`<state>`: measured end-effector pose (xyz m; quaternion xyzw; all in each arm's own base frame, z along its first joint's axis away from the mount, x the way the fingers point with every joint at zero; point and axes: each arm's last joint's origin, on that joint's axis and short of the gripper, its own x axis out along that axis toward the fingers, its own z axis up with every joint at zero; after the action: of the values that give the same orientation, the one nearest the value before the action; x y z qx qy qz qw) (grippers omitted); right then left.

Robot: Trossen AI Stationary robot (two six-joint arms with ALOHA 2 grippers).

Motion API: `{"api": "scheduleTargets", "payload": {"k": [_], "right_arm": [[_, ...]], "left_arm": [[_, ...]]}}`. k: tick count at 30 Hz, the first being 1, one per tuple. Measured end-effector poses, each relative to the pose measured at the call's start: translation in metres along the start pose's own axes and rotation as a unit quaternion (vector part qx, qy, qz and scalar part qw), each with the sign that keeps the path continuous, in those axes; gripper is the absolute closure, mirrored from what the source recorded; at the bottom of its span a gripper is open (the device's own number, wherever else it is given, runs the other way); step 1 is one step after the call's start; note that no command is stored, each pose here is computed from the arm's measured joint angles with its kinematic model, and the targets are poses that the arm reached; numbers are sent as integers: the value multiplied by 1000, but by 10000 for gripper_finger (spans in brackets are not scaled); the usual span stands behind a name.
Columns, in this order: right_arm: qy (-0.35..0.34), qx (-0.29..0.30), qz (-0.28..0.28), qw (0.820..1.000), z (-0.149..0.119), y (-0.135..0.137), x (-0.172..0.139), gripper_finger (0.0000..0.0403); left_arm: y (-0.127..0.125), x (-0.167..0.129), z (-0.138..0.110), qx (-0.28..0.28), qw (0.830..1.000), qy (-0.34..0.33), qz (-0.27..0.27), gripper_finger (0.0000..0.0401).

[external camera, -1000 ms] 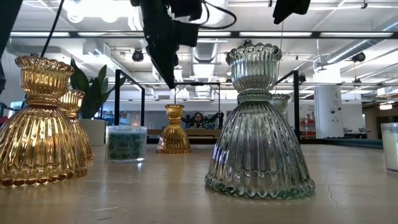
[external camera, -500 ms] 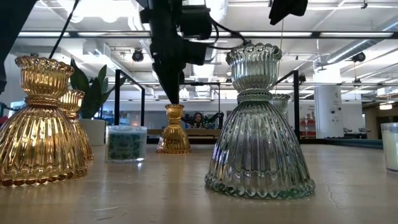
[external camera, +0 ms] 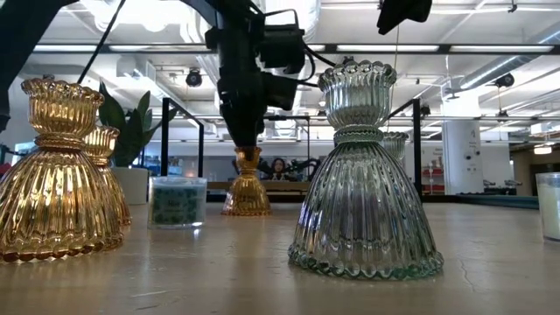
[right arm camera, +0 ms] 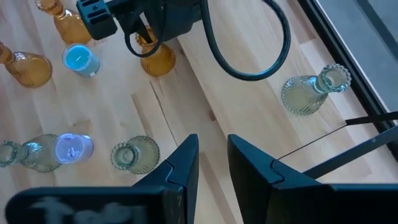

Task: Pick & Place candle stick holders
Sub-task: Put the top yellow glass candlestick on the shelf

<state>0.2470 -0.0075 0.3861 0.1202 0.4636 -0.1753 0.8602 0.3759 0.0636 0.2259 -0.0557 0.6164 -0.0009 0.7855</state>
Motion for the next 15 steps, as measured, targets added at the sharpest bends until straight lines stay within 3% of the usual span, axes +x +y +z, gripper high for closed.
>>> {"api": "scheduleTargets", "payload": {"k": [4,10,15], "right_arm": [[0,-9,0,1000,0,0,0,330],[-5,-18,-13,1000,0,-2,0,326],[-6,-16,-15,1000,1,-3,0,319]], "left_arm": [[0,0,0,-4,1000,-1,-6,268],[-1,-3,1,-7,1000,-10,-8,367],[-2,-4,2,-19,999,-16,-31,371]]}}
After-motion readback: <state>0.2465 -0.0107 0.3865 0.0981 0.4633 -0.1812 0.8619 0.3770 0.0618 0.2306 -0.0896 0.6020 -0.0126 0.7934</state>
